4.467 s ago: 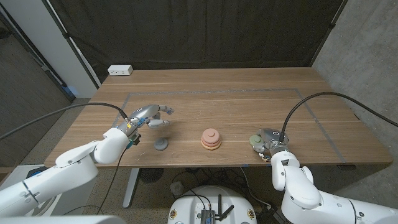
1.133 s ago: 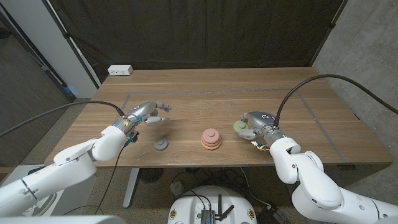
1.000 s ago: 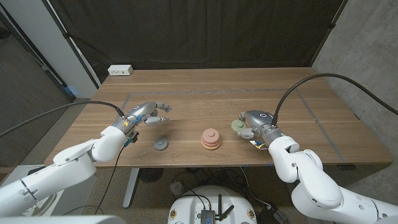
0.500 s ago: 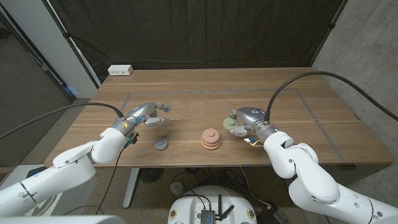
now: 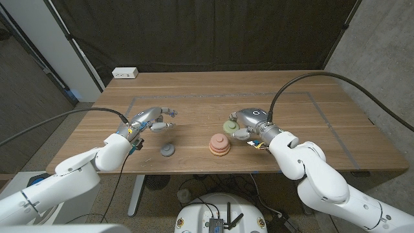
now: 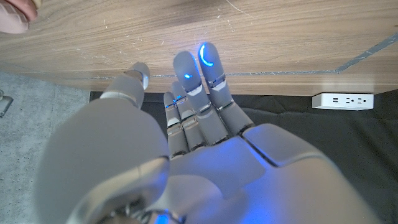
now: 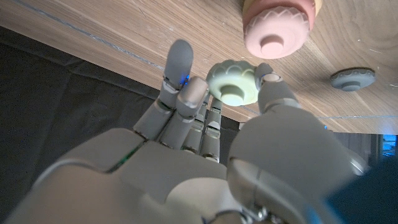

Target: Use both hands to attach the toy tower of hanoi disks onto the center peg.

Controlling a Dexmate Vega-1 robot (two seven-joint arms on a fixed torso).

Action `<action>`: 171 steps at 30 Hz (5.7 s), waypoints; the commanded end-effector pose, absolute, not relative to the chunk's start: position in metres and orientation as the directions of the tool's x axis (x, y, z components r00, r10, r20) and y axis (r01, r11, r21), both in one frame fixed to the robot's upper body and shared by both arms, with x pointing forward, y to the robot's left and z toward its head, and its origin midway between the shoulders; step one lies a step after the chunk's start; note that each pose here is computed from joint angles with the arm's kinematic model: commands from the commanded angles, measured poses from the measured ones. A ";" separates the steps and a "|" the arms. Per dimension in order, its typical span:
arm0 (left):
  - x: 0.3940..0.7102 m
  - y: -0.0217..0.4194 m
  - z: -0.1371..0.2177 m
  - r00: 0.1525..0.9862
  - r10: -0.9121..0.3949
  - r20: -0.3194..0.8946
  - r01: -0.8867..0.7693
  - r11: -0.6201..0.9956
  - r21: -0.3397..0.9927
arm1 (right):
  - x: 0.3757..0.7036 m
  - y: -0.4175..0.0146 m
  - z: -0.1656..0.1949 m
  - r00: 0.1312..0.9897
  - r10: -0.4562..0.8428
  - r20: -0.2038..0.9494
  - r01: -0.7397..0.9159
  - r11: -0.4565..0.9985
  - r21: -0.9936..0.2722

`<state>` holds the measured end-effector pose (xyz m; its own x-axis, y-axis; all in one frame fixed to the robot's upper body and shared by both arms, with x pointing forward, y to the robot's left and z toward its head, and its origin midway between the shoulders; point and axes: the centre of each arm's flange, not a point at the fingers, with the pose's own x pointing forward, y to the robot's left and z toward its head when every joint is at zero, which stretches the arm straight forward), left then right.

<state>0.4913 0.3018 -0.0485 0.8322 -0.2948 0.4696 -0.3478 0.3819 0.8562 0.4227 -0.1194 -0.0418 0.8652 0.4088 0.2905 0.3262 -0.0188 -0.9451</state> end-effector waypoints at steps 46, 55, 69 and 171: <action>0.488 0.303 -0.047 0.829 -0.283 0.483 -0.358 0.396 0.846 | 0.448 -0.083 -0.043 0.873 0.473 0.121 0.204 -0.129 -0.970; 0.486 0.305 -0.046 0.829 -0.276 0.487 -0.363 0.397 0.843 | 0.451 -0.082 -0.046 0.875 0.471 0.108 0.194 -0.136 -0.972; 0.488 0.305 -0.045 0.830 -0.276 0.484 -0.362 0.393 0.845 | 0.457 -0.082 -0.050 0.882 0.459 0.107 0.194 -0.146 -0.970; 0.493 0.310 -0.044 0.828 -0.275 0.489 -0.361 0.407 0.839 | 0.462 -0.083 -0.059 0.910 0.409 0.064 0.186 -0.267 -0.946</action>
